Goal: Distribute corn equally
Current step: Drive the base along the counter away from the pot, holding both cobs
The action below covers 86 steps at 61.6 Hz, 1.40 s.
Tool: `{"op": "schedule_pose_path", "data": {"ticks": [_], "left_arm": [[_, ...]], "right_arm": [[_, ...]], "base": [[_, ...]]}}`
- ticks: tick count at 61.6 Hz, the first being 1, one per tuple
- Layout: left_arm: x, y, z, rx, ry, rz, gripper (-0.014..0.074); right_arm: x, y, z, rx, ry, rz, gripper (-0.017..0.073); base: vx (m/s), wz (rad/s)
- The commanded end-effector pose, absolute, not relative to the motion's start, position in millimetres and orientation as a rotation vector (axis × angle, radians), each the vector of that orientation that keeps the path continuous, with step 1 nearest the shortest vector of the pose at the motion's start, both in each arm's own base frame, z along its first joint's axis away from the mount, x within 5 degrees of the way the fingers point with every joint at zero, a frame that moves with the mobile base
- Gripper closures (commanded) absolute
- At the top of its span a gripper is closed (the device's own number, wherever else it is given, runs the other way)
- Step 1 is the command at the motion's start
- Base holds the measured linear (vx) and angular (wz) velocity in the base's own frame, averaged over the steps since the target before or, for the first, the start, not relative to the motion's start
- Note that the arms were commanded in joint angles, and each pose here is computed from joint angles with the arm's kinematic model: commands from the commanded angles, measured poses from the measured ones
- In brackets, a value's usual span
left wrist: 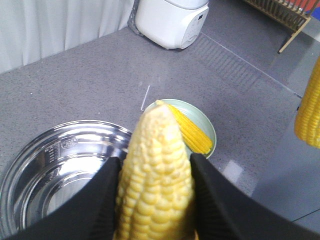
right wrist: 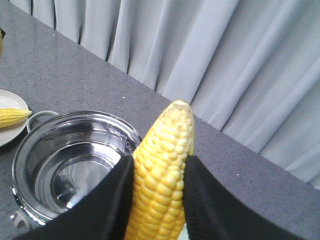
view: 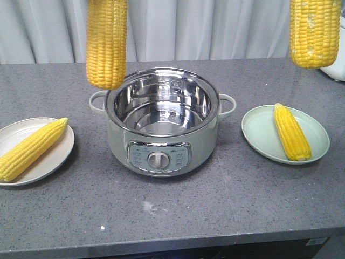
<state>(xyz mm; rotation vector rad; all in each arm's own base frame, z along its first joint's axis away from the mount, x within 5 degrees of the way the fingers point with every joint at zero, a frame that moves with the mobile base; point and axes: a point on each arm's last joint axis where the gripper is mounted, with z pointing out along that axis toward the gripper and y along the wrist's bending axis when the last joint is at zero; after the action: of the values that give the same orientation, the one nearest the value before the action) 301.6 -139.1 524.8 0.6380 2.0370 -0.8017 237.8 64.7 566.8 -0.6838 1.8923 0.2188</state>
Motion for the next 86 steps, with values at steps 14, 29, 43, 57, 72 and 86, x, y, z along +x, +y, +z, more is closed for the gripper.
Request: {"op": "schedule_pose_path", "data": {"ticks": [14, 29, 43, 57, 72, 86], "left_arm": [[279.7, -137.1, 548.0, 0.632, 1.938, -0.848, 0.0601], [279.7, -137.1, 547.9, 0.632, 1.939, -0.848, 0.0601], [279.7, -137.1, 547.9, 0.632, 1.939, -0.848, 0.0601], [279.7, -137.1, 547.9, 0.632, 1.939, -0.848, 0.0601], [279.7, -137.1, 547.9, 0.632, 1.939, -0.848, 0.0601], [279.7, -137.1, 547.9, 0.632, 1.939, -0.848, 0.0601]], "right_arm": [[223.1, 62.7, 577.7, -0.676, 1.843, 0.222, 0.0564], [223.1, 62.7, 577.7, -0.676, 1.843, 0.222, 0.0564], [223.1, 62.7, 577.7, -0.676, 1.843, 0.222, 0.0564], [223.1, 62.7, 577.7, -0.676, 1.843, 0.222, 0.0564], [223.1, 62.7, 577.7, -0.676, 1.843, 0.222, 0.0564], [223.1, 62.7, 577.7, -0.676, 1.843, 0.222, 0.0564]], "base": [[-0.02, -0.12], [-0.01, -0.21], [-0.02, -0.28], [-0.03, -0.28], [-0.03, -0.23], [-0.02, -0.18]]}}
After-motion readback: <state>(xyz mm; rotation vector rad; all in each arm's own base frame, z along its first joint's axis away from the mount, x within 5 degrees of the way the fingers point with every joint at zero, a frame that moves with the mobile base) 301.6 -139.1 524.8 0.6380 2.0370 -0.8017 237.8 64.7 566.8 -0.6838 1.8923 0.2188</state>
